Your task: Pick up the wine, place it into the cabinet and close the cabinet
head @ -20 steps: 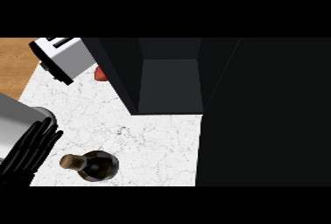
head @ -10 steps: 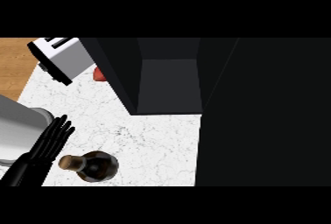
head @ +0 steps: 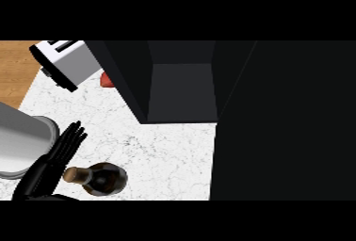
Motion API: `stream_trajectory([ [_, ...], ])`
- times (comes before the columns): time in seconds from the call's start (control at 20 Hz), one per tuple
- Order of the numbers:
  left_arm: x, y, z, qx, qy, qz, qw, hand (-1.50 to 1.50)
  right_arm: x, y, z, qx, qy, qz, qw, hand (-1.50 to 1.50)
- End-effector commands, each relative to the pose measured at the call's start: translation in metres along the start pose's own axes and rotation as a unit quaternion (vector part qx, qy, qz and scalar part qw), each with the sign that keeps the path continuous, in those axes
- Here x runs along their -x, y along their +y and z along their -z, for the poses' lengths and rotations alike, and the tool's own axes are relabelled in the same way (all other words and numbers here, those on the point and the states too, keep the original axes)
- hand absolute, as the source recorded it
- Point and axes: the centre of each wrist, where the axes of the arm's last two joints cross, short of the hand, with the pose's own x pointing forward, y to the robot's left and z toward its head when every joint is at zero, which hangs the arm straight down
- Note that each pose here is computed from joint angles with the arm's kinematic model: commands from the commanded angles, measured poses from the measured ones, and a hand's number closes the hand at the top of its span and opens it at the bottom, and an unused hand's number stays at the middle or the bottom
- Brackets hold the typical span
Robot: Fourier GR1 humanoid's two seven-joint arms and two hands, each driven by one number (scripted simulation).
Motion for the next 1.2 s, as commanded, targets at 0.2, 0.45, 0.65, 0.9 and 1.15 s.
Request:
stream_trajectory([
  [0.2,0.038,-0.005,0.000,0.023,0.011,-0.010,0.9996,-1.50,-0.043,0.004,-0.030,-0.013,-0.056,0.017,0.998,-1.50],
  [0.45,0.057,0.002,0.002,0.033,0.022,-0.017,0.9991,-1.50,-0.050,0.004,-0.038,-0.017,-0.046,0.010,0.999,-1.50],
  [0.65,0.084,-0.007,-0.002,0.037,0.027,-0.027,0.9986,-1.50,-0.045,0.004,-0.035,-0.022,-0.043,0.021,0.999,-1.50],
  [0.9,0.097,-0.014,-0.013,0.022,0.028,-0.037,0.9987,-1.50,-0.048,-0.002,-0.037,-0.028,-0.048,0.011,0.998,-1.50],
  [1.15,0.101,-0.022,0.005,0.011,0.021,-0.085,0.9961,-1.50,-0.047,-0.001,-0.031,-0.012,-0.047,0.019,0.999,-1.50],
])
